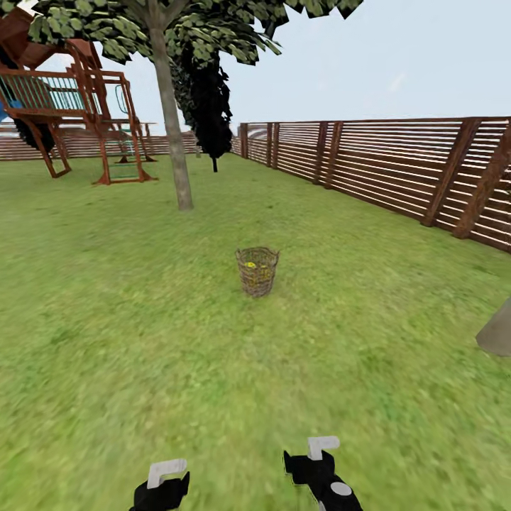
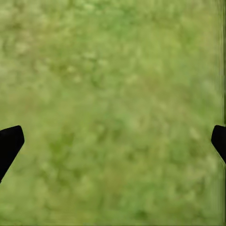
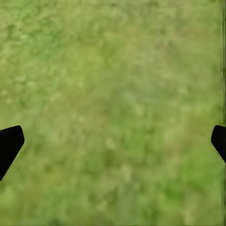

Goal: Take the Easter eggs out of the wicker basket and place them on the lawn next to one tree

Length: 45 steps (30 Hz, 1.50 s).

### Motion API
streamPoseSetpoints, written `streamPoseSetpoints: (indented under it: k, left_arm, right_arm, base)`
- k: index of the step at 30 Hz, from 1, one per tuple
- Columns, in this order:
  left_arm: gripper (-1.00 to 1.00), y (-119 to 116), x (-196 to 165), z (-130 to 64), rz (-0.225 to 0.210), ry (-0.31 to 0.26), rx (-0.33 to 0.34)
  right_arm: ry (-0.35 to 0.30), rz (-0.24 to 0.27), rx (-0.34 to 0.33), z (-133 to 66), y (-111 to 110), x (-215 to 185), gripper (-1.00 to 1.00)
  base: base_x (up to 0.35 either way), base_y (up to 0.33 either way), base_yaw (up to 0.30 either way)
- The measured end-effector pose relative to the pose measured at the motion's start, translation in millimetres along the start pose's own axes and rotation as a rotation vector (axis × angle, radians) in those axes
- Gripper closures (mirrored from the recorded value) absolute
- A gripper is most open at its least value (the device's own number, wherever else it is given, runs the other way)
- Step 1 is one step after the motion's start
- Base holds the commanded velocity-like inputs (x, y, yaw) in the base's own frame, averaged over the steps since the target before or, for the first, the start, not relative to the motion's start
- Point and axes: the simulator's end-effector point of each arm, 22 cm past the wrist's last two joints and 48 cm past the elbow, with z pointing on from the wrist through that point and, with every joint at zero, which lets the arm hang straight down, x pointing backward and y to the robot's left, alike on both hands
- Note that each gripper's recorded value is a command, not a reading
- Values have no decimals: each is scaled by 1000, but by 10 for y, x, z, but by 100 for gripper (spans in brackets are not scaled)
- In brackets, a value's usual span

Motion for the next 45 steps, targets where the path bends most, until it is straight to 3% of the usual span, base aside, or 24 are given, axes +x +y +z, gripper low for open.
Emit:
streamPoseSetpoints:
  k: [11, 24, 33, 45]
  left_arm:
    - [-100, 49, 3, -2, 1, 2, -7]
    - [-100, 8, 17, -3, -1, 5, -2]
    - [-100, -3, 12, -1, 2, 4, -1]
    - [-100, 4, 26, -4, -5, 7, -3]
  right_arm:
    - [4, -5, 2, -2, 7, 14, -100]
    - [8, 0, -2, -1, 10, 34, -100]
    - [15, 3, 1, 1, -9, 48, -100]
    - [9, 2, -2, -1, 15, 35, -100]
  base:
    - [338, 0, -68]
    - [336, 0, 72]
    - [108, 0, 1]
    - [315, 0, 0]
